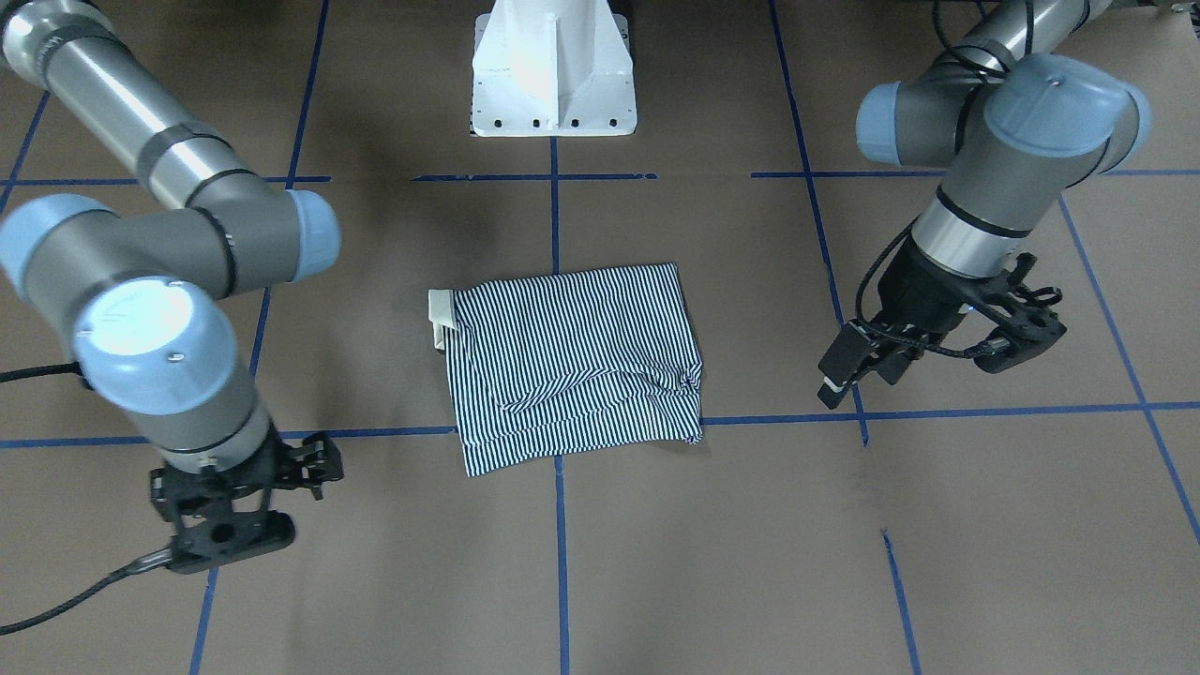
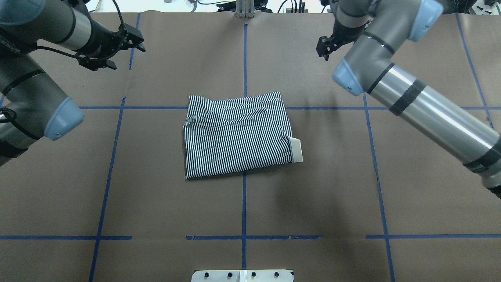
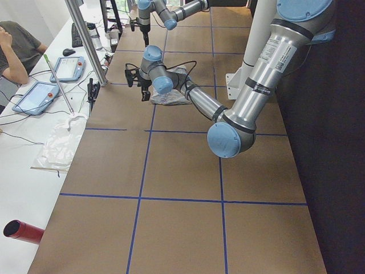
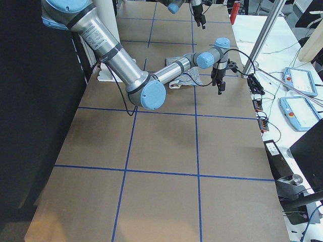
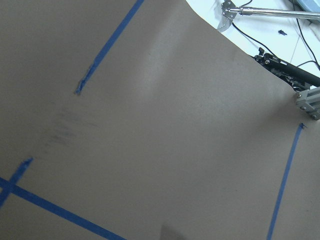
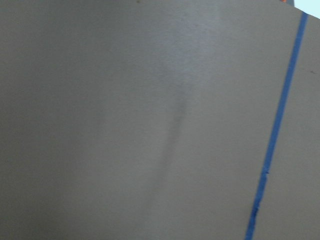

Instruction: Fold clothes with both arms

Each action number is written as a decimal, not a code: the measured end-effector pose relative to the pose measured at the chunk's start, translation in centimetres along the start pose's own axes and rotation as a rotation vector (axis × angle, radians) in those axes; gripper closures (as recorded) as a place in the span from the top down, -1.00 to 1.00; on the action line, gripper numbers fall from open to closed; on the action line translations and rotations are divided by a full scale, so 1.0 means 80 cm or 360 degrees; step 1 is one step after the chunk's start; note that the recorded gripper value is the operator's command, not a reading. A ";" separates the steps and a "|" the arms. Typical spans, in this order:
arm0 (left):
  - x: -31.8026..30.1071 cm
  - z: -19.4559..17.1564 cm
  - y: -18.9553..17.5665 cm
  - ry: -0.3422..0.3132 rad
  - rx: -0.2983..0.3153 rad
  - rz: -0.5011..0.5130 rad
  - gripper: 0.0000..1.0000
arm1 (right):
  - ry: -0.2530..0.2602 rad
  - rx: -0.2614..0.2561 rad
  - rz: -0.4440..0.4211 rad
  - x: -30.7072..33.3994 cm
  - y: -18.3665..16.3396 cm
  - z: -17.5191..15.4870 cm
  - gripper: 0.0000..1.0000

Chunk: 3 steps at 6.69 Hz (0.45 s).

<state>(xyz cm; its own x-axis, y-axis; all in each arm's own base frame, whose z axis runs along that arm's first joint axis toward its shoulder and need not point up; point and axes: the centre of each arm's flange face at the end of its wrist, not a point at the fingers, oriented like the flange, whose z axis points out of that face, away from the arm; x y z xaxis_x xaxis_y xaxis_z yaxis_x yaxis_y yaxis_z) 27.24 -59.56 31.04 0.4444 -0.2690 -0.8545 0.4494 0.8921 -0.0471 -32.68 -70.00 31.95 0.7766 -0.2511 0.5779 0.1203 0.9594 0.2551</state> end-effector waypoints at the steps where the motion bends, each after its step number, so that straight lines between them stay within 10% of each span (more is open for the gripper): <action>1: -0.059 -0.026 -0.042 -0.0049 -0.0020 0.0209 1.00 | -0.0095 -0.0006 0.0013 0.088 0.018 -0.028 1.00; 3: -0.182 -0.083 -0.120 -0.0235 -0.0065 0.0620 1.00 | -0.0172 -0.0006 -0.0027 0.272 0.094 -0.062 1.00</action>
<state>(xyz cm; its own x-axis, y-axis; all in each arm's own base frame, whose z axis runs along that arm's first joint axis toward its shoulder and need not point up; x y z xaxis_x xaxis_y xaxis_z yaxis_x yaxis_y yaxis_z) 11.33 -61.79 40.48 0.6829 0.0451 -0.7291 0.1956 0.9504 0.2420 -11.79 -67.63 42.62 0.7031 -0.2796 0.6538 0.1355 0.9553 0.2629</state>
